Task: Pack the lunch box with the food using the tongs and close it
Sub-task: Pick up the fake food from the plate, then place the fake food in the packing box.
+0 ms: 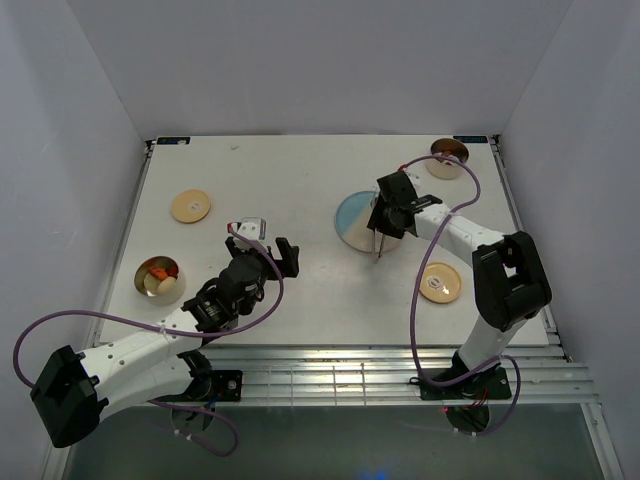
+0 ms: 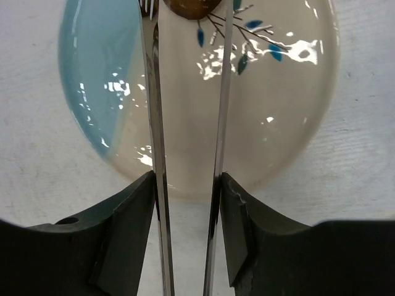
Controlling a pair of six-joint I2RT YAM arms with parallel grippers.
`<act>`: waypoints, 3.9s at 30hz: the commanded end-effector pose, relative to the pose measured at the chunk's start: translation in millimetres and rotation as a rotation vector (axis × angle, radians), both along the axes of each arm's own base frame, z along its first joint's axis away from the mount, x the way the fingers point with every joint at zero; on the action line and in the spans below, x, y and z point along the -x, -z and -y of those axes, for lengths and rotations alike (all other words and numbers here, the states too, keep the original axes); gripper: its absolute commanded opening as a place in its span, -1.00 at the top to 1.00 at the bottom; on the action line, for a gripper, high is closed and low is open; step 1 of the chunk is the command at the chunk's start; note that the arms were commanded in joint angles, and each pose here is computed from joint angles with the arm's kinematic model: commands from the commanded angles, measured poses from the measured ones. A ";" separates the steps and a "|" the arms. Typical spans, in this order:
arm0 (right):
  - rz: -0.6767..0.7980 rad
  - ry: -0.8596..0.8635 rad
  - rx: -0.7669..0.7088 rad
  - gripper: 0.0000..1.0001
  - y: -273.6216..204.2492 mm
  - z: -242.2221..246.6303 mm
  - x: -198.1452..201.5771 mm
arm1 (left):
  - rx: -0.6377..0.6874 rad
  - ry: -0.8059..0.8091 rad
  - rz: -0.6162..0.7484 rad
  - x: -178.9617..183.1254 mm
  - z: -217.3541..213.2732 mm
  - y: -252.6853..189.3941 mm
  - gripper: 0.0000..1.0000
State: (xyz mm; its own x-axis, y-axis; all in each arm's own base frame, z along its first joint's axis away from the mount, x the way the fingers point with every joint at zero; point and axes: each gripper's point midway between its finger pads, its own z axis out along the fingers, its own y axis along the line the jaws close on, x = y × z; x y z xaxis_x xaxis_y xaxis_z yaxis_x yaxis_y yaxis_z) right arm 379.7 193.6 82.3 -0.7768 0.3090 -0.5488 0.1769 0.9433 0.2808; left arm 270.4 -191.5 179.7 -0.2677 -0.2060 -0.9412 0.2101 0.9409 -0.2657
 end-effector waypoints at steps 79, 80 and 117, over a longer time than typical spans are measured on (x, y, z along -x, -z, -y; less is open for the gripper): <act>-0.006 -0.381 0.003 0.60 -17.0 17.3 40.1 | 0.005 -0.017 0.014 -1.0 -2.1 -4.0 -0.96; -0.002 -0.384 0.001 0.63 -18.7 16.8 40.2 | 0.003 -0.019 0.013 -1.0 -2.4 -3.3 -0.96; 0.321 -0.011 -0.047 0.85 -151.3 174.5 -114.4 | 0.057 0.034 0.019 5.9 4.6 -11.8 -0.96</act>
State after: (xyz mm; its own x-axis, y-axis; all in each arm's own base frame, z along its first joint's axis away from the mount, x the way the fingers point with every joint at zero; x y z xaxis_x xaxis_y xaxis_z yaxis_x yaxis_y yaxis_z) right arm 468.6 28.7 223.7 -0.6054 0.3327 -0.7230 0.0925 0.9317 0.3512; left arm 268.1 -192.2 188.1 -0.2568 -0.2323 -0.9381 0.2237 0.9301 -0.2915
